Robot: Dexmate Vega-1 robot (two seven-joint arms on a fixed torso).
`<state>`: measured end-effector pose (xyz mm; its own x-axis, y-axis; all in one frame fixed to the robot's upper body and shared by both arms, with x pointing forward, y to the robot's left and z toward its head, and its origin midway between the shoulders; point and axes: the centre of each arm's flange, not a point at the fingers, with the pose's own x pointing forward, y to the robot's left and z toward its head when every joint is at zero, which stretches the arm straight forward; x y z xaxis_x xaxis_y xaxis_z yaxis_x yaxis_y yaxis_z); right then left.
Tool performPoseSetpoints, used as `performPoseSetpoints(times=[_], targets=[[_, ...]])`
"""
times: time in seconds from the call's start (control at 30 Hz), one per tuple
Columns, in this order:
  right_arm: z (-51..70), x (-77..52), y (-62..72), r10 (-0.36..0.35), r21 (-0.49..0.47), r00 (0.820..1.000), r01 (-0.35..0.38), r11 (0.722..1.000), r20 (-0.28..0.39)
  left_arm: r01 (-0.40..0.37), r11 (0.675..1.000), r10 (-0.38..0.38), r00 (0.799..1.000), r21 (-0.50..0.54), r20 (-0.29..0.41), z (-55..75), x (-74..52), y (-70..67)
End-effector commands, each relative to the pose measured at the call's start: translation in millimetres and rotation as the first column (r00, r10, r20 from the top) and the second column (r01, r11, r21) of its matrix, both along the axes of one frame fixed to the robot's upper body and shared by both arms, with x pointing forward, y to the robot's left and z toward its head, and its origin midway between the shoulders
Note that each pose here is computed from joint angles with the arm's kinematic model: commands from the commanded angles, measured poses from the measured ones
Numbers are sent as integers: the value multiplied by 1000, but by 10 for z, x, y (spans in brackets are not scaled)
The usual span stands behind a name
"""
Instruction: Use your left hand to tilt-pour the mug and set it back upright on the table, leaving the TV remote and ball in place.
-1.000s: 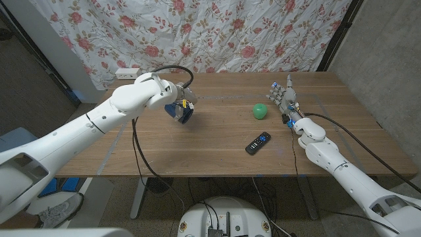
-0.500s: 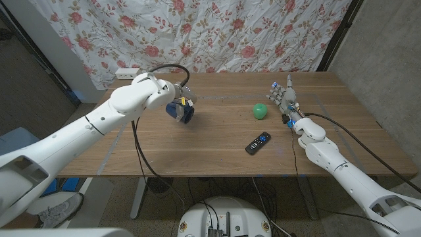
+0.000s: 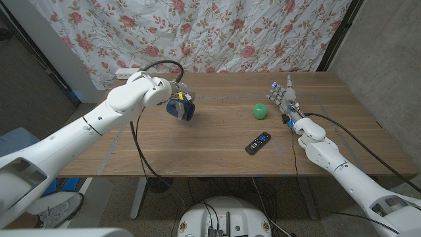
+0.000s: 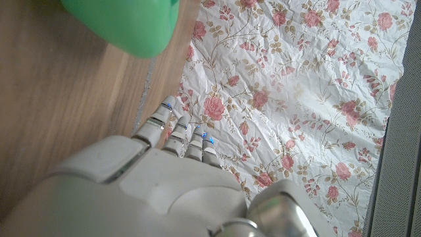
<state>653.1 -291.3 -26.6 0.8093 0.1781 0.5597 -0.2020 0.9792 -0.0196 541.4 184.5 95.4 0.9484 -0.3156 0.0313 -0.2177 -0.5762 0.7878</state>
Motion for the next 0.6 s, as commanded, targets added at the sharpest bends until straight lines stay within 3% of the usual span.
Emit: performPoseSetpoints(times=[0.03,0.6], targets=[[0,0,1,0,0,1000,0,1000,0,12,991,-13,1000,-137,-9,17,31,166],[0,0,1,0,0,1000,0,1000,0,73,936,-85,996,-346,-19,-60,72,276]])
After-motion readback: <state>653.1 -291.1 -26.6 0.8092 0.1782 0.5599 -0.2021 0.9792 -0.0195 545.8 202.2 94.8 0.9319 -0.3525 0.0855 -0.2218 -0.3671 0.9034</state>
